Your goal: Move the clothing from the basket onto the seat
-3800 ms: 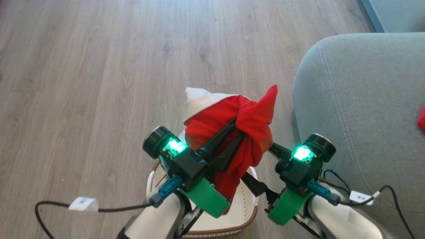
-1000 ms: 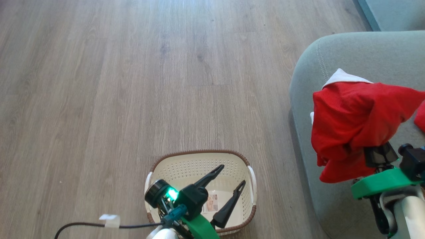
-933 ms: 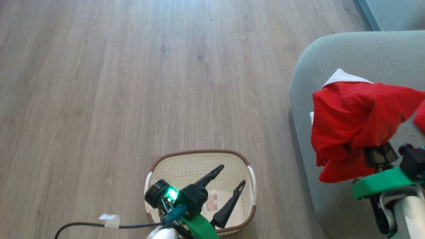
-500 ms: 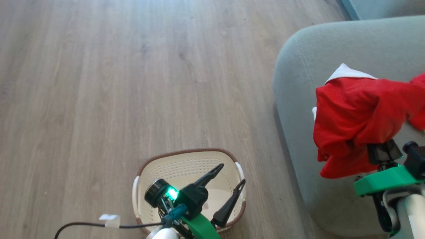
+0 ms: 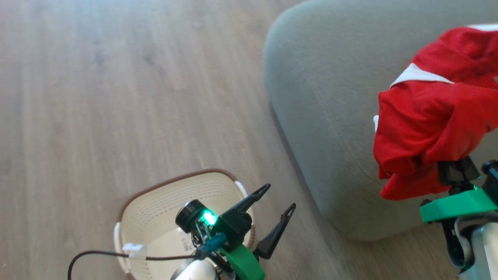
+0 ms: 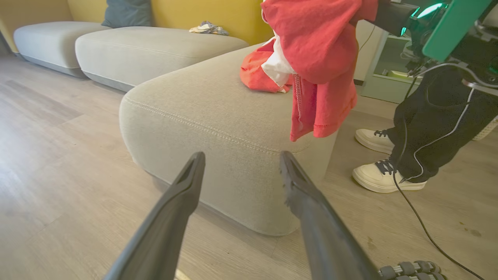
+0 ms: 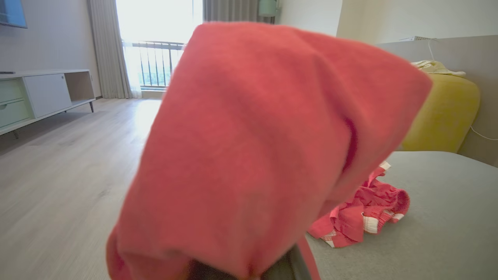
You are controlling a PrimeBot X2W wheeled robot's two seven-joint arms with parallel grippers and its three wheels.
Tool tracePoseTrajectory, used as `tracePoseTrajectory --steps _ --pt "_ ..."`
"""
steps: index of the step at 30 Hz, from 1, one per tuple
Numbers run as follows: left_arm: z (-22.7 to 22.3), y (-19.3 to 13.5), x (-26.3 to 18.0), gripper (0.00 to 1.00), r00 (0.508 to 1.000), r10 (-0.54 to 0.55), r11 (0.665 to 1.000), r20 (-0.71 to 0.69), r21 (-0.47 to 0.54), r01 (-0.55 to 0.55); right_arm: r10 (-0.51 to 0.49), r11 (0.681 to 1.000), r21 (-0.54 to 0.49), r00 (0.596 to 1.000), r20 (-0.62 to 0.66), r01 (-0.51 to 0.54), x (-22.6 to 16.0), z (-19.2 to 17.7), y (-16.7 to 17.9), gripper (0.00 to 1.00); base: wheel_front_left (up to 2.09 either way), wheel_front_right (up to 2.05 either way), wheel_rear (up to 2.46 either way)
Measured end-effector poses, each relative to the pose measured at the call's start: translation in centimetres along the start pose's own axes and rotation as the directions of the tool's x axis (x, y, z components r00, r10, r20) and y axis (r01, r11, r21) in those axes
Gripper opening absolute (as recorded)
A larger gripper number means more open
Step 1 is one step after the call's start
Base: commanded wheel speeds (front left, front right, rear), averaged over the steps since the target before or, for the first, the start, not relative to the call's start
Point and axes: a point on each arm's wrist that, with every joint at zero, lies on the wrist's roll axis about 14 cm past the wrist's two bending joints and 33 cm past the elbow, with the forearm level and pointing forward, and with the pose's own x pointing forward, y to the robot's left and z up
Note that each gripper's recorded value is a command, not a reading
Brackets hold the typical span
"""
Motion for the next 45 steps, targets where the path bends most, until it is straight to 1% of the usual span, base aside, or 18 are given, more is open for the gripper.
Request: tracePoseTrajectory --steps 6,15,17,20,25,27,31,35,39,41,42,45 --pt "-0.5 -2.4 2.0 1.00 0.994 -0.110 0.994 -0.002 -0.022 0.110 -0.103 0.994 -0.032 0.995 -0.012 0.103 -1.9 0.2 -3.3 0.00 0.00 0.00 0.00" --pt "-0.9 -5.4 3.8 1.00 0.973 -0.230 0.972 0.003 -0.057 0.230 -0.244 0.968 -0.065 0.970 -0.022 0.242 -5.1 0.7 -7.3 0.00 0.00 0.00 0.00" --pt "-0.3 -5.6 4.1 1.00 0.974 -0.226 0.970 0.027 -0.087 0.227 -0.266 0.962 -0.071 0.964 -0.019 0.264 -5.6 0.9 -8.0 0.00 0.00 0.00 0.00" --pt "0.2 -5.5 4.3 1.00 0.975 -0.220 0.971 0.045 -0.088 0.223 -0.276 0.959 -0.072 0.961 -0.014 0.275 -5.6 1.0 -8.2 0.00 0.00 0.00 0.00" --pt "0.6 -4.6 4.4 1.00 0.979 -0.194 0.977 0.056 -0.081 0.198 -0.264 0.962 -0.073 0.965 -0.012 0.262 -4.9 0.9 -7.7 0.00 0.00 0.00 0.00" --pt "0.5 -4.3 4.3 1.00 0.981 -0.184 0.979 0.054 -0.082 0.188 -0.264 0.961 -0.089 0.964 -0.005 0.263 -4.5 1.2 -7.9 0.00 0.00 0.00 0.00" --pt "0.1 -3.6 4.1 1.00 0.985 -0.165 0.982 0.047 -0.086 0.168 -0.267 0.952 -0.145 0.963 0.037 0.270 -3.2 2.6 -9.0 0.00 0.00 0.00 0.00" --pt "-0.4 -2.5 4.5 1.00 0.987 -0.153 0.984 0.044 -0.083 0.156 -0.268 0.937 -0.201 0.957 0.114 0.286 -0.5 5.3 -10.6 0.00 0.00 0.00 0.00" --pt "-1.1 -1.4 5.2 1.00 0.988 -0.152 0.985 0.043 -0.081 0.155 -0.281 0.921 -0.221 0.939 0.197 0.321 2.6 8.0 -12.3 0.00 0.00 0.00 0.00" --pt "-1.7 -0.8 5.5 1.00 0.988 -0.149 0.985 0.038 -0.087 0.152 -0.282 0.912 -0.242 0.935 0.215 0.331 4.2 8.7 -13.2 0.00 0.00 0.00 0.00" --pt "-1.7 -0.8 5.5 1.00 0.988 -0.149 0.985 0.038 -0.087 0.152 -0.282 0.912 -0.242 0.935 0.215 0.331 4.2 8.7 -13.2 0.00 0.00 0.00 0.00" --pt "-2.8 0.3 6.0 1.00 0.989 -0.143 0.985 0.027 -0.095 0.145 -0.278 0.903 -0.268 0.932 0.234 0.336 7.0 9.5 -14.0 0.00 0.00 0.00 0.00"
